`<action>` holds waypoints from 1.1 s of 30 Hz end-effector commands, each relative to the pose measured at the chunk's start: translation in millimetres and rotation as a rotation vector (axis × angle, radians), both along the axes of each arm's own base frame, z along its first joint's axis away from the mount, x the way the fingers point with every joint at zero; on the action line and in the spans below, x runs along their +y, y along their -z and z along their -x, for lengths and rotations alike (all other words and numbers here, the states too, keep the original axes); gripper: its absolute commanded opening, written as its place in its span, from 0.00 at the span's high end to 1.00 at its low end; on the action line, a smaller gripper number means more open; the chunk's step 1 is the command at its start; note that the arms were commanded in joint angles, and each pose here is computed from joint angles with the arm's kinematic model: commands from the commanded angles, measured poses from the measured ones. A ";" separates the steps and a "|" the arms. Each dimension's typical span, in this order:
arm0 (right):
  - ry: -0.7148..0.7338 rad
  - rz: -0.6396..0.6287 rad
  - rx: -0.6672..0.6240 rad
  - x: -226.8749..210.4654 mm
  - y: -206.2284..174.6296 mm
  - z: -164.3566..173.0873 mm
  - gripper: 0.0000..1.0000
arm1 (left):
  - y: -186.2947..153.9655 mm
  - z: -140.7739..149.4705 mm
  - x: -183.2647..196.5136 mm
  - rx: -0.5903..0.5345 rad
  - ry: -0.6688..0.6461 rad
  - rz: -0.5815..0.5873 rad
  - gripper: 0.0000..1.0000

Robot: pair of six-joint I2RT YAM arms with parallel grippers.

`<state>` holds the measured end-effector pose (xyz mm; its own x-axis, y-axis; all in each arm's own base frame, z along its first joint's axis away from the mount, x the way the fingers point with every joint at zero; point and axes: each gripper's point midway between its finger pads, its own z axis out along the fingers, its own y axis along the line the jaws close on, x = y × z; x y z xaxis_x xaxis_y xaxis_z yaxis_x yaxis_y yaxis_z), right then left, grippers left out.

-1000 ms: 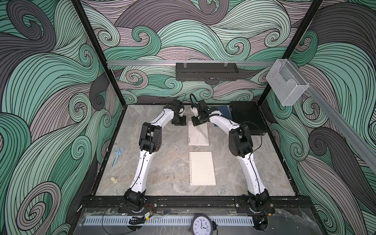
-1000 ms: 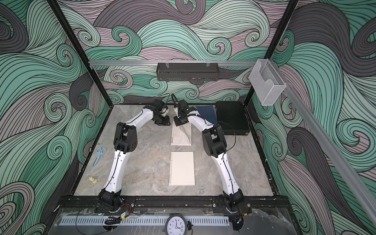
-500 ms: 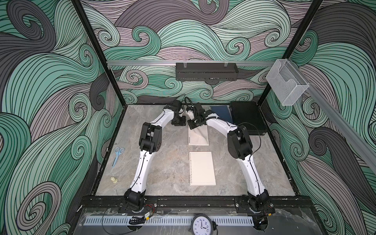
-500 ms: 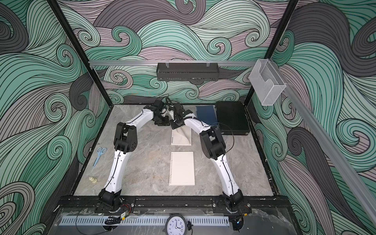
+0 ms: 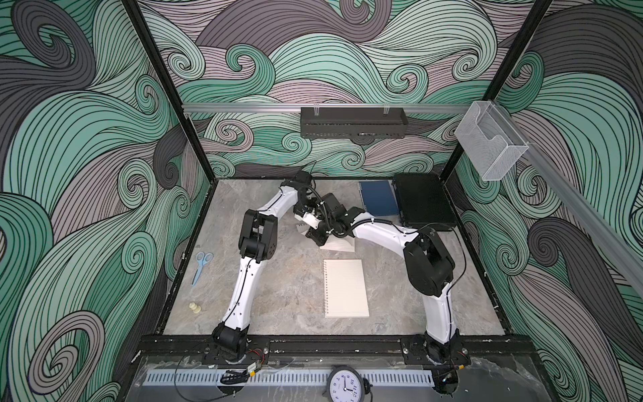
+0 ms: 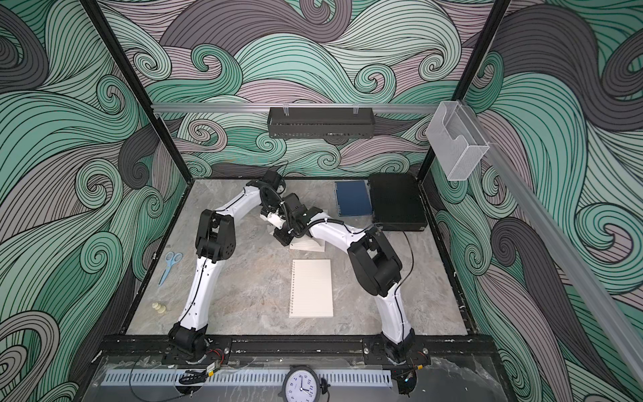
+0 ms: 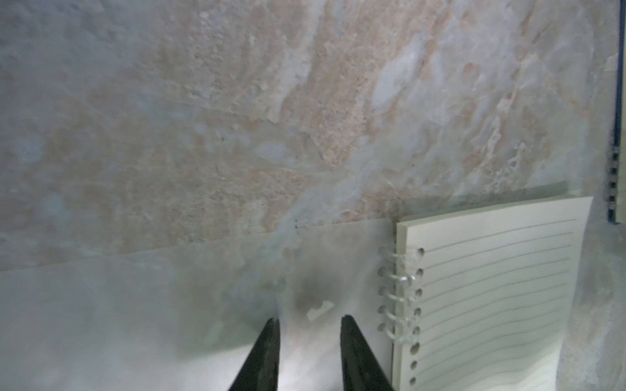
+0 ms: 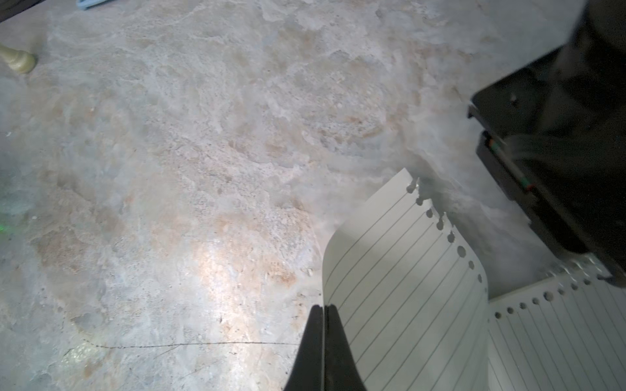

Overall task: Tear off pages from different notebooks
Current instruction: Tear off the paper from the notebook.

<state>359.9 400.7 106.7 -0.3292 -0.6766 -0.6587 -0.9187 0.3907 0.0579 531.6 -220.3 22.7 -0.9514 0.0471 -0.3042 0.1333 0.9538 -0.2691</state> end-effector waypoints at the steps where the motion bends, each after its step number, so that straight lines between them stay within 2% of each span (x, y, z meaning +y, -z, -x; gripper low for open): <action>1: 0.024 -0.037 -0.032 3.0 -11.5 -10.6 1.00 | 64.9 37.0 24.8 0.195 -0.025 -0.112 0.69; 4: 0.007 -0.088 -0.005 11.8 -22.9 8.9 1.00 | 64.5 35.7 25.3 0.190 -0.025 -0.112 0.69; 6: -0.043 -0.120 -0.001 20.8 -32.4 38.9 1.00 | 65.6 35.1 25.8 0.190 -0.029 -0.113 0.70; 12: -0.335 -0.223 0.048 44.5 -49.1 185.6 1.00 | 68.8 36.6 24.8 0.195 -0.026 -0.108 0.71; 15: -0.368 -0.267 0.090 47.5 -58.3 222.3 1.00 | 68.1 38.1 25.4 0.199 -0.029 -0.112 0.72; 18: -0.317 -0.302 0.079 43.0 -69.8 223.0 1.00 | 67.9 38.7 26.3 0.202 -0.031 -0.113 0.72; 24: -0.218 -0.290 0.041 36.9 -82.5 197.2 1.00 | 49.4 33.1 22.2 0.169 -0.028 -0.089 0.72; 27: -0.172 -0.303 0.037 41.8 -86.5 183.3 1.00 | 16.9 22.6 23.7 0.096 -0.028 -0.090 0.72; 30: -0.118 -0.316 0.019 50.3 -92.5 166.5 1.00 | -30.2 8.3 44.8 -0.001 -0.077 -0.118 0.70; 33: -0.046 -0.315 0.010 59.6 -97.5 142.4 1.00 | -85.0 -2.2 72.1 -0.090 -0.138 -0.069 0.67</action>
